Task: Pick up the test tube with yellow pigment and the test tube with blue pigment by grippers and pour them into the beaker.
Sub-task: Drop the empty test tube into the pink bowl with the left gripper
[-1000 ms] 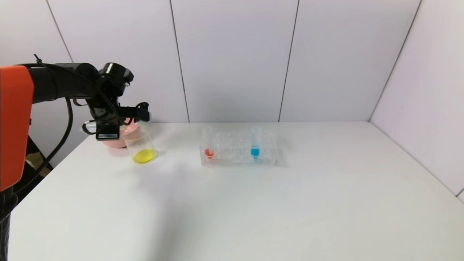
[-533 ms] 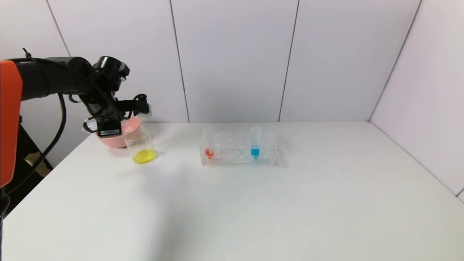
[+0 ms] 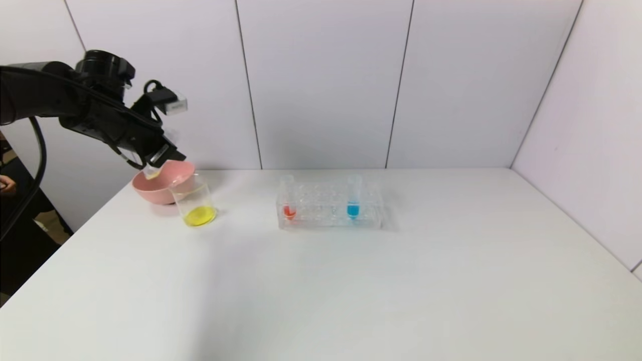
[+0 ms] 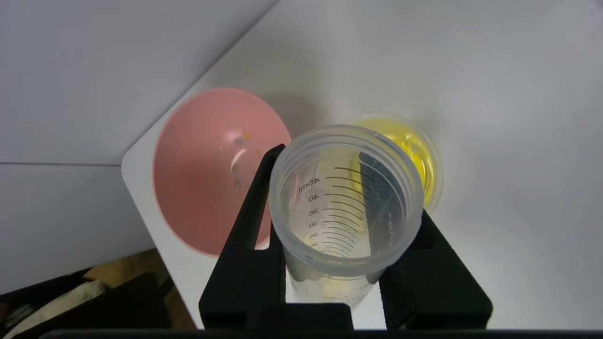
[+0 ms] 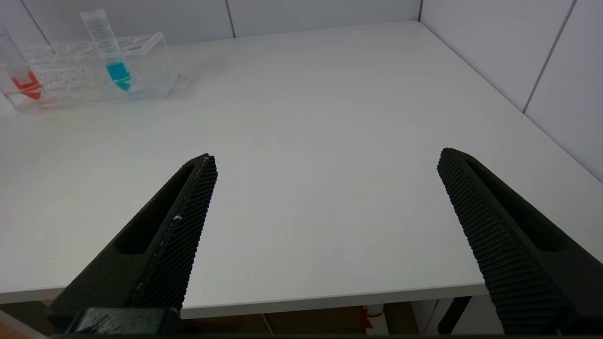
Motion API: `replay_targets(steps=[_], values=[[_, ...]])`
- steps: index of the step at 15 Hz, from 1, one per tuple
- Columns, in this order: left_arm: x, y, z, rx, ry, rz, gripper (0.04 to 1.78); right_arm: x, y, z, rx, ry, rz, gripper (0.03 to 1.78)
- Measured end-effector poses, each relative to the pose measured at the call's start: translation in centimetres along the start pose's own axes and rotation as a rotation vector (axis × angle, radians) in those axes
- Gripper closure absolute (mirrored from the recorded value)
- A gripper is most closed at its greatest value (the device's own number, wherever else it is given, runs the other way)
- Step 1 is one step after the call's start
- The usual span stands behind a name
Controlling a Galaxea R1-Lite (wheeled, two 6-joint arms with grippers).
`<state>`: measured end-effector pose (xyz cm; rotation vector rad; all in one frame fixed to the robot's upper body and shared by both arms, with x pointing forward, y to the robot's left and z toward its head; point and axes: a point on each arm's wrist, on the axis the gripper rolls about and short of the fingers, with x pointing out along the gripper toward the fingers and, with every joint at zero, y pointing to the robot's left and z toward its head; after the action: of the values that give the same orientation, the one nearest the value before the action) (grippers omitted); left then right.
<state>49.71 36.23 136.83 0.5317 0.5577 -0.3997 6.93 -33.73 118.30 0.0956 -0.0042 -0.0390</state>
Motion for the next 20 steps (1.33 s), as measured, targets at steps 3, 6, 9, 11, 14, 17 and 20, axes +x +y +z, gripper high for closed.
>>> replay_targets(steps=[3, 6, 9, 11, 14, 17, 20], values=[[-1.7, 3.1, -0.8, -0.145, -0.217, -0.014, 1.28, 0.0, 0.0, 0.0, 0.001, 0.000, 0.000, 0.10], [-2.4, 5.0, -2.3, -0.229, -0.339, -0.018, 1.28, 0.0, 0.0, 0.0, 0.000, 0.000, -0.001, 0.10], [-1.7, 5.7, -3.9, -0.293, -0.427, 0.018, 1.28, 0.0, 0.0, 0.0, 0.001, 0.000, -0.001, 0.10], [-1.2, 6.1, -4.6, -0.325, -0.515, 0.063, 1.28, 0.0, 0.0, 0.0, 0.001, 0.000, -0.001, 0.10], [-0.1, 7.1, -5.0, -0.328, -0.646, 0.175, 1.28, 0.0, 0.0, 0.0, 0.000, 0.000, 0.000, 0.10], [1.6, 7.7, -5.8, -0.337, -0.729, 0.233, 1.28, 0.0, 0.0, 0.0, 0.000, 0.000, 0.000, 0.10], [3.4, 7.6, -7.0, -0.363, -0.696, 0.217, 1.28, 0.0, 0.0, 0.0, 0.000, 0.000, 0.000, 0.10]])
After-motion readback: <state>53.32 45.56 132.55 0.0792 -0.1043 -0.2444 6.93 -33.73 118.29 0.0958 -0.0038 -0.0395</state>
